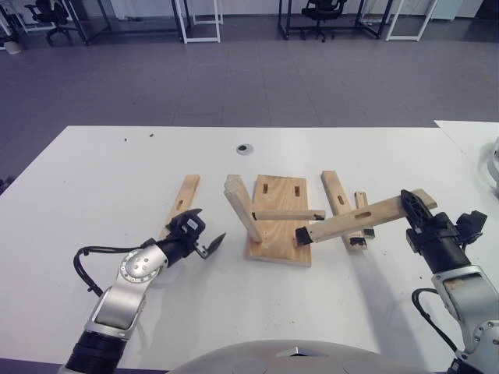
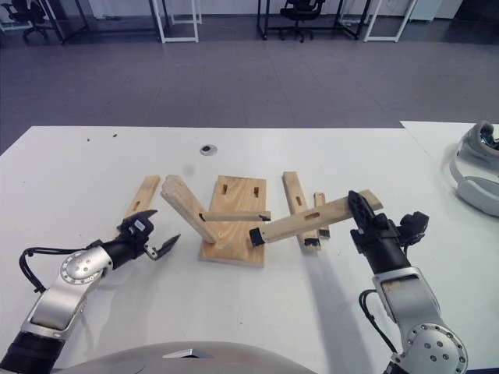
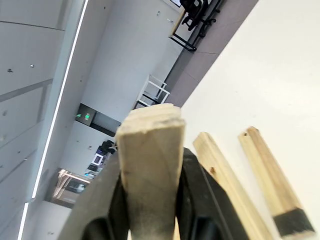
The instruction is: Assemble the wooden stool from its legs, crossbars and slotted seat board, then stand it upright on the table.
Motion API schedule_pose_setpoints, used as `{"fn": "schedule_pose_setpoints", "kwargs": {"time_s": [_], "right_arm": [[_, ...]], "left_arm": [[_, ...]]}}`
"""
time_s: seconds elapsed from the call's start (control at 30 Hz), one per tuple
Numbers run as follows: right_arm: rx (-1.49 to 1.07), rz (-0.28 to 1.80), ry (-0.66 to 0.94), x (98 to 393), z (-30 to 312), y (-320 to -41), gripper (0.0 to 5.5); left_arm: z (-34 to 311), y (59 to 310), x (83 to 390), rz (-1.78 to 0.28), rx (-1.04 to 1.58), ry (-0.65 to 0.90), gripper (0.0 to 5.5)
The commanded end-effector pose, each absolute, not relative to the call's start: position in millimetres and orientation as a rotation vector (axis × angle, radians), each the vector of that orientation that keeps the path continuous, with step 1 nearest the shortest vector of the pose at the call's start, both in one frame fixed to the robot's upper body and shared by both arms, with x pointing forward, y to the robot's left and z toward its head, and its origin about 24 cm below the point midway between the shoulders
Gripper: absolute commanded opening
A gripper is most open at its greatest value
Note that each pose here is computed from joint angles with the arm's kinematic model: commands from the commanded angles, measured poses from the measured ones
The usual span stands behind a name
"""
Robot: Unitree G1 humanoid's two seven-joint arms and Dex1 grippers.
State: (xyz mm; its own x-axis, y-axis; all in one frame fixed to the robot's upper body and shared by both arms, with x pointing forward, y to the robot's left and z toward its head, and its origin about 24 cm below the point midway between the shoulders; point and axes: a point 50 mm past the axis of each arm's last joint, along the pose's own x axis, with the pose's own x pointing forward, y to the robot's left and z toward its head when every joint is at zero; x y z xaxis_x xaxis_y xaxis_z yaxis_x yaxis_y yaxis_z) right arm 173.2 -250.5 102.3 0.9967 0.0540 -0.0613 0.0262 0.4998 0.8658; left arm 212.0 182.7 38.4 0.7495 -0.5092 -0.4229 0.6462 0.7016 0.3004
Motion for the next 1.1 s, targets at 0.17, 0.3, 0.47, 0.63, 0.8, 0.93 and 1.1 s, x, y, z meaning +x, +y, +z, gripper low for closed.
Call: {"fn": "schedule_pose_setpoints", "kwargs": {"time_s": [0.17, 0.3, 0.47, 0.63, 0.8, 0.93, 1.1], "right_arm": [[0.766, -0.069, 0.121, 178, 109, -228, 1.01], [0.607, -0.028, 0.034, 197, 137, -223, 1.01], [0.352, 0.056, 0.035, 215, 146, -211, 1.01], [0.191, 0.159, 0.16, 208, 116, -193, 1.01], [0.206, 0.165, 0.174, 194, 95, -191, 1.01], [0.121, 0.211, 0.157, 193, 94, -186, 1.03], [0.063, 0.368, 0.195, 195, 93, -168, 1.86]], "left_arm": [[46, 167, 219, -0.664, 0.42, 0.297, 5.4], [55, 156, 221, -0.682, 0.36, 0.252, 5.4], [69, 127, 226, -0.748, 0.237, 0.185, 5.4], [82, 119, 233, -0.759, 0.185, 0.147, 5.4], [103, 111, 232, -0.783, 0.135, 0.106, 5.4], [114, 96, 224, -0.832, 0.102, 0.106, 5.4], [113, 87, 220, -0.763, 0.075, 0.164, 5.4]]}}
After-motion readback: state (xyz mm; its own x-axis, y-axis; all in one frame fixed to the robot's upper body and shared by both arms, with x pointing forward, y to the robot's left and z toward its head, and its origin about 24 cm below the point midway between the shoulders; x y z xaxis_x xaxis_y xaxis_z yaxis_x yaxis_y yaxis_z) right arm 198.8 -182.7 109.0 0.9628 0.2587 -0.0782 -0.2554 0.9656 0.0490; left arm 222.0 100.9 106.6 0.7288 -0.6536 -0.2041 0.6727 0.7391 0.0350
